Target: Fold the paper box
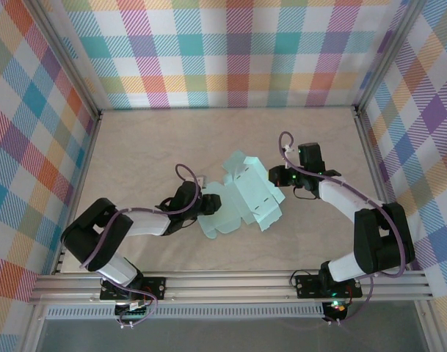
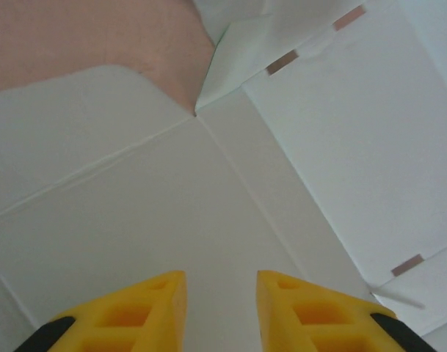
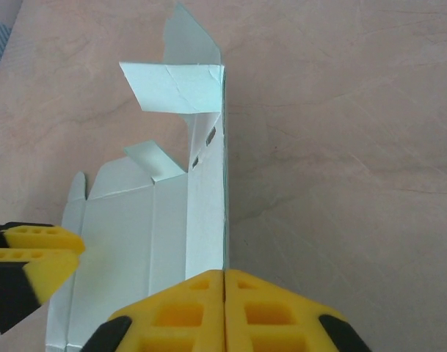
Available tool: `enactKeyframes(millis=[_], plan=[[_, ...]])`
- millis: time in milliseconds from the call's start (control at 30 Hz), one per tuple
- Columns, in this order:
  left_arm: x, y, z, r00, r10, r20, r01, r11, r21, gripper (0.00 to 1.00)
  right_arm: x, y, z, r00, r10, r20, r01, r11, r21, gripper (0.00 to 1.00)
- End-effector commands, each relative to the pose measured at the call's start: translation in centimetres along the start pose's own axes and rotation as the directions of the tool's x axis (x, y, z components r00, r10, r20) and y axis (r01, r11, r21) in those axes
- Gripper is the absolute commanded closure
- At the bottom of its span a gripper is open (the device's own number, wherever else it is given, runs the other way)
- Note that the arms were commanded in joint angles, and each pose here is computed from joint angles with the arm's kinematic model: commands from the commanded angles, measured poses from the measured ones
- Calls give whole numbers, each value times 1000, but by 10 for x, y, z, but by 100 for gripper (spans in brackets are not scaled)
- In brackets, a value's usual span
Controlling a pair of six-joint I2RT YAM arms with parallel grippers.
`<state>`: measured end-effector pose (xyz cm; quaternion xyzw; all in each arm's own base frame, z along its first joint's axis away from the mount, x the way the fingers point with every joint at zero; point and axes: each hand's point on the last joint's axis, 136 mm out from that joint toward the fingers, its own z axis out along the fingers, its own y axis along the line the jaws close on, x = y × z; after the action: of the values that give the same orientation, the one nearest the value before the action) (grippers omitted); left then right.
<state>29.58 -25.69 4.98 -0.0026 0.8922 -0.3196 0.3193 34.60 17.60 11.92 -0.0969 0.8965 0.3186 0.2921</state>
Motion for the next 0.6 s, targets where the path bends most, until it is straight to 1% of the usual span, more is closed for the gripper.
enactKeyframes(millis=[0, 100, 367, 567], plan=[[5, 5, 4, 1000, 2, -6, -2, 1000, -15, 70, 4, 7, 4, 1000, 11, -19, -12, 998, -64, 90], [11, 7, 8, 1000, 2, -25, -2, 1000, -20, 70, 5, 7, 6, 999, 10, -32, -13, 997, -73, 87], [10, 9, 9, 999, 13, -30, -14, 999, -34, 70, 6, 5, 4, 998, -46, -50, 44, 998, -47, 85], [11, 11, 9, 999, 11, -30, -12, 999, -41, 70, 9, 8, 2, 994, -90, -69, 86, 994, -63, 83]])
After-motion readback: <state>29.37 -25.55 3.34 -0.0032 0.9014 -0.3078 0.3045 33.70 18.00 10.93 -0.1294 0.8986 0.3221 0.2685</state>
